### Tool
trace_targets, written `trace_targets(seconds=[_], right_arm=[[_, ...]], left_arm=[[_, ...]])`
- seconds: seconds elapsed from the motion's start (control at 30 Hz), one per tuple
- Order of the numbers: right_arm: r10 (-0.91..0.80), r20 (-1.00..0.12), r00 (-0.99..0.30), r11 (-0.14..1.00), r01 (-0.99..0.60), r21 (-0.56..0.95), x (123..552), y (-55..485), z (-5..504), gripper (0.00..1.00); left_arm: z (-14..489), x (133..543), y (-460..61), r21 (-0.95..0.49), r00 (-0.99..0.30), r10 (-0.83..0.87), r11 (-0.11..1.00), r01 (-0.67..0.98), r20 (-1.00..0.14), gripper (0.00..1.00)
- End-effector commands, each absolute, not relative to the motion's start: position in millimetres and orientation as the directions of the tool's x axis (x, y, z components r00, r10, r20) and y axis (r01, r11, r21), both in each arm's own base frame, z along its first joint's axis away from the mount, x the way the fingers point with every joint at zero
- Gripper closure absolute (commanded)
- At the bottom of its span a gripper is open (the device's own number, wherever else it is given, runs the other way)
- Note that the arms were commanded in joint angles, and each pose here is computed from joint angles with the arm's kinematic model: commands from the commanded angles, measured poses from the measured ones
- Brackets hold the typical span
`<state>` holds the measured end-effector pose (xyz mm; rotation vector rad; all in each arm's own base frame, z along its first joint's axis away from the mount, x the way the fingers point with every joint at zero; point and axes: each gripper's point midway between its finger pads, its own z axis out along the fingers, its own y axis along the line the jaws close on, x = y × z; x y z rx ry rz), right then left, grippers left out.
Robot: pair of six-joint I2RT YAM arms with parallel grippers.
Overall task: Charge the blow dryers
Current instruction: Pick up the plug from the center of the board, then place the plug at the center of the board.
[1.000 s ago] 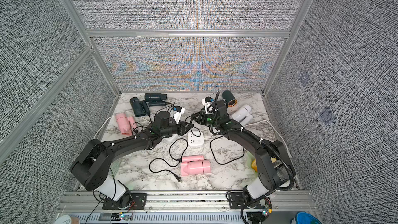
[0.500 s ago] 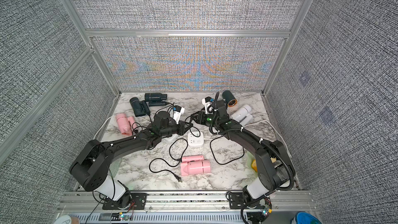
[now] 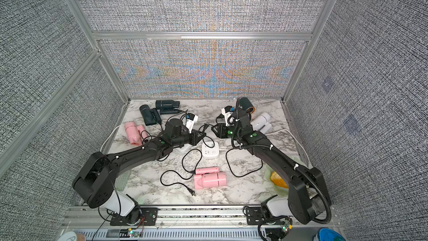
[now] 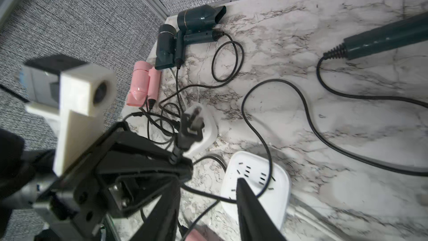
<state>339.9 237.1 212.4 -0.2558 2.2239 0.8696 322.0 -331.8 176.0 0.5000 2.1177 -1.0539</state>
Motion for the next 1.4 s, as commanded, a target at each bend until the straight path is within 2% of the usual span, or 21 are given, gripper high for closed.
trace_targets(seconds=[0.0, 0.1, 0.23, 0.47, 0.57, 0.7, 0.8, 0.9, 1.1, 1.37], right_arm=[[-0.008, -0.700, -0.714, 0.814, -0.412, 0.410, 329.5, 218.6, 194.0, 0.57], [-0.034, -0.716, -0.697, 0.848, -0.399, 0.348, 326.0, 211.4, 189.4, 0.57], [-0.159, -0.720, -0.676, 0.865, -0.447, 0.228, 312.0, 215.7, 171.2, 0.57], [-0.302, -0.740, -0.601, 0.823, -0.556, 0.115, 299.2, 229.1, 173.9, 0.57], [-0.319, -0.762, -0.564, 0.822, -0.565, 0.074, 300.8, 229.5, 179.6, 0.58], [-0.293, -0.772, -0.564, 0.828, -0.554, 0.090, 303.7, 231.6, 184.0, 0.57], [-0.233, -0.784, -0.575, 0.838, -0.528, 0.139, 306.2, 233.6, 191.4, 0.58], [-0.181, -0.783, -0.596, 0.781, -0.570, 0.254, 302.5, 245.8, 208.1, 0.57], [-0.004, -0.716, -0.699, 0.715, -0.502, 0.486, 306.0, 240.5, 219.5, 0.56], [0.236, -0.529, -0.815, 0.527, -0.350, 0.775, 309.7, 226.2, 223.2, 0.53]], left_arm=[[173.7, 327.3, -319.1, -0.455, -0.652, 0.077, 0.654, 0.604, -0.755, 0.90], [179.8, 328.8, -315.5, -0.426, -0.640, 0.107, 0.662, 0.617, -0.761, 0.90], [181.7, 325.6, -313.4, -0.385, -0.637, 0.177, 0.666, 0.639, -0.751, 0.90], [186.3, 320.7, -310.2, -0.319, -0.614, 0.282, 0.657, 0.684, -0.737, 0.90], [189.1, 319.9, -308.9, -0.299, -0.612, 0.320, 0.654, 0.695, -0.723, 0.90], [186.9, 320.0, -303.9, -0.264, -0.600, 0.347, 0.663, 0.700, -0.720, 0.90], [185.1, 316.8, -302.5, -0.254, -0.594, 0.369, 0.654, 0.712, -0.715, 0.89], [184.1, 314.9, -301.3, -0.243, -0.585, 0.383, 0.648, 0.722, -0.715, 0.89], [190.0, 315.2, -299.6, -0.226, -0.558, 0.362, 0.651, 0.725, -0.746, 0.87], [191.7, 310.0, -298.3, -0.161, -0.475, 0.344, 0.648, 0.744, -0.810, 0.84]])
